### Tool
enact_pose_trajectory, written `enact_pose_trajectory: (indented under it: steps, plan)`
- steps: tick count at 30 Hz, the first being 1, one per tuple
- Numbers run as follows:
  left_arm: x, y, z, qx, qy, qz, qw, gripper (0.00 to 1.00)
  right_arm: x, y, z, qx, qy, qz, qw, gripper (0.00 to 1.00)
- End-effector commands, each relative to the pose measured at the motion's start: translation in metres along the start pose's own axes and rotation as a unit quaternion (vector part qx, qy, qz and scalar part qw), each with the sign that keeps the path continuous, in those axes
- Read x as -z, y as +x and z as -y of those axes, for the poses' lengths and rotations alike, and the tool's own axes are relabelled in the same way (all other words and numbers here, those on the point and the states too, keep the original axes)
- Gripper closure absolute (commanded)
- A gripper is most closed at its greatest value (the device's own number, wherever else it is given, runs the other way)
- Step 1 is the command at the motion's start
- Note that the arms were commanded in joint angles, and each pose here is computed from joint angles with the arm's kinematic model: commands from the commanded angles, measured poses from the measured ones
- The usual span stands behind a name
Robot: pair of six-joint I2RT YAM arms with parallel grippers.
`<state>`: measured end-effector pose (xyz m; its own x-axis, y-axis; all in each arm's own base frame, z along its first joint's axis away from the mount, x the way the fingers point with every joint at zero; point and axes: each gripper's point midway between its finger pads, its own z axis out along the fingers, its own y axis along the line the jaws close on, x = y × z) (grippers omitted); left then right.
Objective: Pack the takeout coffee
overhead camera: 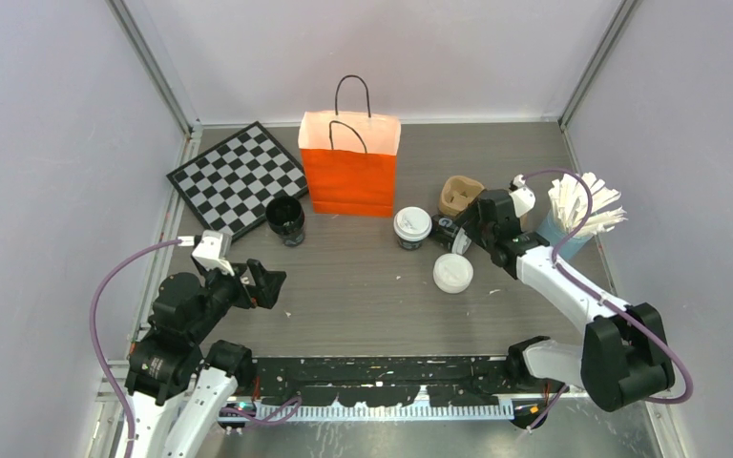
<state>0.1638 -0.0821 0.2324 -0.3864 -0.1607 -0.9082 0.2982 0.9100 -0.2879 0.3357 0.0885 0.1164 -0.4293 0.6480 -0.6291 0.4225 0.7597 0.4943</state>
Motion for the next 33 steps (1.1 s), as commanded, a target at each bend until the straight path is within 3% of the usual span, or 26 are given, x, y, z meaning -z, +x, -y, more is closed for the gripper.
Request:
enact_pose_trajectory:
  steps: [1,8,21,33]
  plan:
    - [-0.002,-0.009,0.006,-0.014,0.018,0.019,1.000,0.00,-0.007,-0.012,-0.014,-0.033,-0.021,0.014,0.999,0.38]
    - [-0.003,-0.007,0.007,-0.015,0.023,0.017,0.999,0.00,-0.009,-0.011,-0.002,-0.041,-0.002,0.020,0.999,0.35]
    - [-0.003,-0.007,0.006,-0.014,0.021,0.017,1.000,0.00,-0.015,0.003,0.007,-0.061,0.005,0.005,0.998,0.43]
    - [-0.004,-0.007,0.005,-0.013,0.018,0.018,1.000,0.00,-0.005,-0.008,0.012,-0.003,0.007,0.022,1.000,0.72]
